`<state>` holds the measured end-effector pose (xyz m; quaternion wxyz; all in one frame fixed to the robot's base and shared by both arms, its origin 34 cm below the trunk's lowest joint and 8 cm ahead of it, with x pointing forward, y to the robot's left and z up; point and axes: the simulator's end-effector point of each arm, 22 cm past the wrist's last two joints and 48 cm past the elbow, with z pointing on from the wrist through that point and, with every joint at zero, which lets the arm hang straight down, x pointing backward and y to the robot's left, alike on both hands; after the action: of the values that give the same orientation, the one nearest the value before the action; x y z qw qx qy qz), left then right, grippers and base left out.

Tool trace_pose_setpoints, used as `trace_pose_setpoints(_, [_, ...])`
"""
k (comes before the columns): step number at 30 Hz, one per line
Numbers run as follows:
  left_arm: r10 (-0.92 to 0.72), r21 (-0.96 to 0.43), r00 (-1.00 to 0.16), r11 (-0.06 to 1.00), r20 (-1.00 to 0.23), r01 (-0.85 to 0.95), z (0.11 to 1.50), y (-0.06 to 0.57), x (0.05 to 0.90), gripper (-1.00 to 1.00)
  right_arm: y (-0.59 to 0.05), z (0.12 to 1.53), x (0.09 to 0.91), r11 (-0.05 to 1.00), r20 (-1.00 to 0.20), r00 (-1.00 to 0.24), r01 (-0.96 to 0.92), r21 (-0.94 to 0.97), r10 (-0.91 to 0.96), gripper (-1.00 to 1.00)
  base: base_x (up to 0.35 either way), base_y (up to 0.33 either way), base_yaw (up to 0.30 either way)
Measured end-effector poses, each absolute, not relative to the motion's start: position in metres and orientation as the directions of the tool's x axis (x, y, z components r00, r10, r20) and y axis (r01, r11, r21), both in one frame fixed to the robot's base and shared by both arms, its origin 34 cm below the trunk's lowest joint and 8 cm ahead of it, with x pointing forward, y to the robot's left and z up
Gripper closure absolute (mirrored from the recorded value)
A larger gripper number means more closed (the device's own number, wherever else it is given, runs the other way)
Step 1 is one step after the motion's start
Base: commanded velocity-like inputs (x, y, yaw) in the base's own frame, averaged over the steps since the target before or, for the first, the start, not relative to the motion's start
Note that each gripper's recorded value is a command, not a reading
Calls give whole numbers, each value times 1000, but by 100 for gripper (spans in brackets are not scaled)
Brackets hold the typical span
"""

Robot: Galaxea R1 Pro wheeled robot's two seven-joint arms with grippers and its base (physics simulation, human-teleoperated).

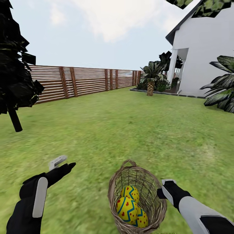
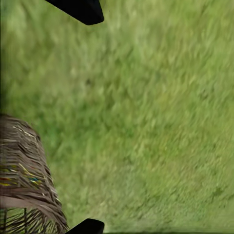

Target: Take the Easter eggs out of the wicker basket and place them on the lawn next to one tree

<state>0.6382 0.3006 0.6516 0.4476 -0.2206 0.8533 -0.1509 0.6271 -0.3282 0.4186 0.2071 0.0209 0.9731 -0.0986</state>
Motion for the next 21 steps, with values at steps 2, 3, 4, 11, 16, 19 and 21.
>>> trace_pose_setpoints(2, [-512, -456, -504, 857, -696, -242, 651, 300, 638, -100, -328, 419, 627, 980, -408, -913, 81, -184, -1, 100, 0, 0, -273])
trace_pose_setpoints(3, [-512, -456, -504, 857, -695, -242, 650, 300, 638, -100, -328, 419, 627, 980, -408, -913, 80, -184, -2, 100, 0, 0, -278])
trace_pose_setpoints(4, [-513, -456, -504, 856, -695, -242, 651, 300, 638, -100, -328, 420, 627, 980, -409, -913, 82, -182, 0, 100, 0, 0, -279])
trace_pose_setpoints(11, [-514, -458, -504, 856, -694, -241, 651, 300, 638, -100, -328, 421, 628, 980, -412, -911, 82, -183, -1, 100, 0, -20, -280])
trace_pose_setpoints(16, [-513, -457, -503, 856, -695, -242, 651, 300, 638, -100, -328, 423, 628, 979, -414, -910, 82, -184, -2, 100, 0, -253, -280])
trace_pose_setpoints(19, [-514, -457, -502, 856, -696, -241, 652, 300, 638, -100, -329, 423, 629, 979, -415, -910, 83, -184, -1, 100, 0, -297, -280])
trace_pose_setpoints(21, [-513, -457, -500, 856, -698, -241, 653, 300, 638, -100, -328, 424, 629, 979, -416, -909, 83, -184, -1, 100, 0, -300, -280])
